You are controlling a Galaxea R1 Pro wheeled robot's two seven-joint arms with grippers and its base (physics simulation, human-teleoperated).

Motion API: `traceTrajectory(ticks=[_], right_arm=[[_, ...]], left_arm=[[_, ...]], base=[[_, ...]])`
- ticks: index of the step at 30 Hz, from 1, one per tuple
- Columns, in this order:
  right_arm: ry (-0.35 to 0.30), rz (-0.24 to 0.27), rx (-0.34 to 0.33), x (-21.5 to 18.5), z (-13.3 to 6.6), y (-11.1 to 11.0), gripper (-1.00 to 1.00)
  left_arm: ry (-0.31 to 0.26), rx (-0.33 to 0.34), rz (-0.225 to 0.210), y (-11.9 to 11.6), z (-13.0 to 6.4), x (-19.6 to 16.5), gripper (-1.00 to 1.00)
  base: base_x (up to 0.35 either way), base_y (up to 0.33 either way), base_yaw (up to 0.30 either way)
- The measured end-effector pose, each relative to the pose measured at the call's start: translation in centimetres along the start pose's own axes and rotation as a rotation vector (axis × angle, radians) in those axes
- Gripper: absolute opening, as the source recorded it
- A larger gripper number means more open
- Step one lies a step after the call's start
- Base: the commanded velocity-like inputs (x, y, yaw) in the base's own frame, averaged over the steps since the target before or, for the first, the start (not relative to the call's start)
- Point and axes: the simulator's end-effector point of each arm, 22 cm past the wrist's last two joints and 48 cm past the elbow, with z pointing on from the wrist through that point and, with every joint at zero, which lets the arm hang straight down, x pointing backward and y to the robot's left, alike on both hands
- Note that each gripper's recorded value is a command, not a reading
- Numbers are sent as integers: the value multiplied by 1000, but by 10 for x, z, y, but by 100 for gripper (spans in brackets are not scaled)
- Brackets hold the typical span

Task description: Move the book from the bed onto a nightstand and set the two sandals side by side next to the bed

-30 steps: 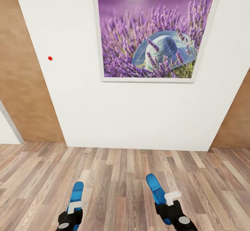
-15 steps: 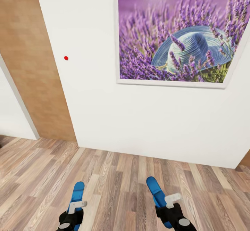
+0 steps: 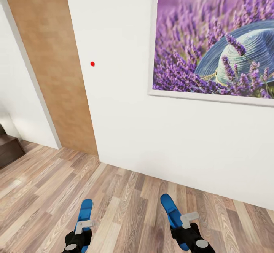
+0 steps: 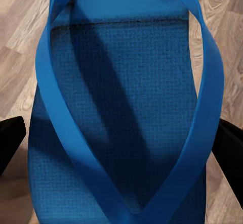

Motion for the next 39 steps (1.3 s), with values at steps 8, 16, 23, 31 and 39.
traceTrajectory(ticks=[8, 16, 23, 31, 39], right_arm=[[9, 0, 1, 6, 1, 0, -100], [-5, 7, 3, 27, 8, -1, -100], [45, 14, 4, 69, 13, -1, -100], [115, 5, 0, 133, 12, 2, -100], [132, 0, 0, 155, 10, 2, -100]], left_arm=[[0, 1, 1, 0, 0, 0, -100], [0, 1, 4, -1, 0, 0, -100], [8, 10, 3, -7, -2, 6, -100], [54, 28, 14, -10, -19, 66, -100], [59, 38, 12, -7, -37, 112, -100]], base=[[339, 0, 224], [339, 0, 41], [339, 0, 5], [332, 0, 0], [194, 0, 0]])
